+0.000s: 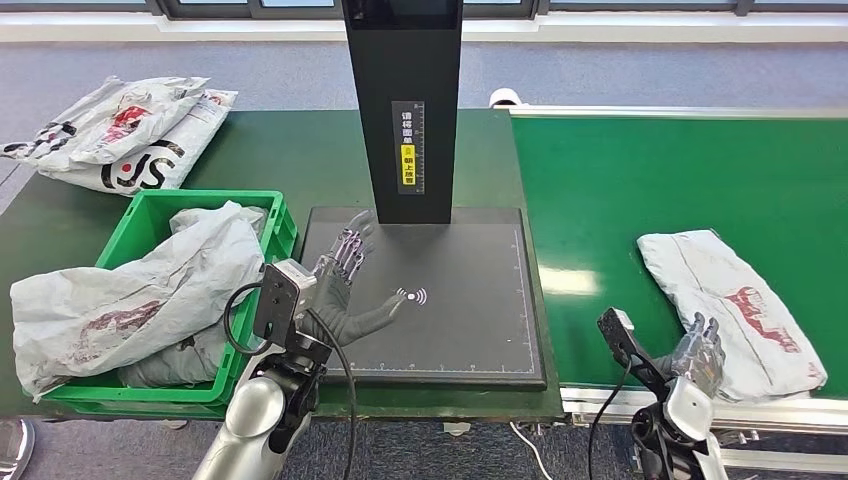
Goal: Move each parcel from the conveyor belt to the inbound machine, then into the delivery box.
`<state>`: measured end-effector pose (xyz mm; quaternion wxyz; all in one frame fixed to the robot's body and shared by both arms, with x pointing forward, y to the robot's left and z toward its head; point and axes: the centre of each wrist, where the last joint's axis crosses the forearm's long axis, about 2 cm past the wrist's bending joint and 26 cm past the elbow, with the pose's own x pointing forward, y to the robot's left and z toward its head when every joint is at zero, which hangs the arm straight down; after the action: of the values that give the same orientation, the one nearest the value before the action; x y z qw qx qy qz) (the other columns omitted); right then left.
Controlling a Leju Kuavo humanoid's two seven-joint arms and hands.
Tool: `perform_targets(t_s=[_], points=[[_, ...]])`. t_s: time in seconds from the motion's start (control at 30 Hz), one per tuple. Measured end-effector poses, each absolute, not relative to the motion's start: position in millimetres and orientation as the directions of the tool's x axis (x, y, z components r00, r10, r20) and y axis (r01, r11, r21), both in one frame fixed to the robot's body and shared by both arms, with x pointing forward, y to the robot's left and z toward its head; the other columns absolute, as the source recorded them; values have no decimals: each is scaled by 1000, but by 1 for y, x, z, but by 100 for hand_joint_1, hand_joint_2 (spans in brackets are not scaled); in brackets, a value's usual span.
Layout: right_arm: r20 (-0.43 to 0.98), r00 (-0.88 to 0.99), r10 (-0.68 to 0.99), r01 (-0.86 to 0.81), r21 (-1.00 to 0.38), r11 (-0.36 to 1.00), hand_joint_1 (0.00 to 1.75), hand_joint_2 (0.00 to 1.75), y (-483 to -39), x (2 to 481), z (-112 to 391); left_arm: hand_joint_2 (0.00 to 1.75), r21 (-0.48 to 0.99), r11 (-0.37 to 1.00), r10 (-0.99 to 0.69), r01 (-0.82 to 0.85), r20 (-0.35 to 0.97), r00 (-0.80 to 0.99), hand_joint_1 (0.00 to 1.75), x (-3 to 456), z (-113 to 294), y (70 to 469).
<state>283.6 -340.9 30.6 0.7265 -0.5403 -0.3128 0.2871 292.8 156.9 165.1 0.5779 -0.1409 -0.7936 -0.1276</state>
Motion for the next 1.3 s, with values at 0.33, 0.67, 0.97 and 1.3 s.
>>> perform_targets(t_s=[0.33, 0.67, 0.97, 1.3], points=[[95, 648, 755, -132, -963, 234, 0, 175, -342, 284, 27, 175, 41, 928, 70, 371, 957, -281, 0, 290, 162, 157], [31, 665, 746, -194, -957, 213, 0, 175, -346, 282, 21, 175, 45, 928, 64, 369, 959, -277, 0, 286, 159, 160], [-18, 682, 731, -237, -951, 198, 0, 175, -351, 278, 15, 175, 48, 930, 59, 366, 959, -277, 0, 284, 159, 160], [-61, 688, 723, -262, -950, 170, 0, 175, -353, 281, 16, 175, 49, 930, 57, 365, 960, -275, 0, 284, 160, 160]])
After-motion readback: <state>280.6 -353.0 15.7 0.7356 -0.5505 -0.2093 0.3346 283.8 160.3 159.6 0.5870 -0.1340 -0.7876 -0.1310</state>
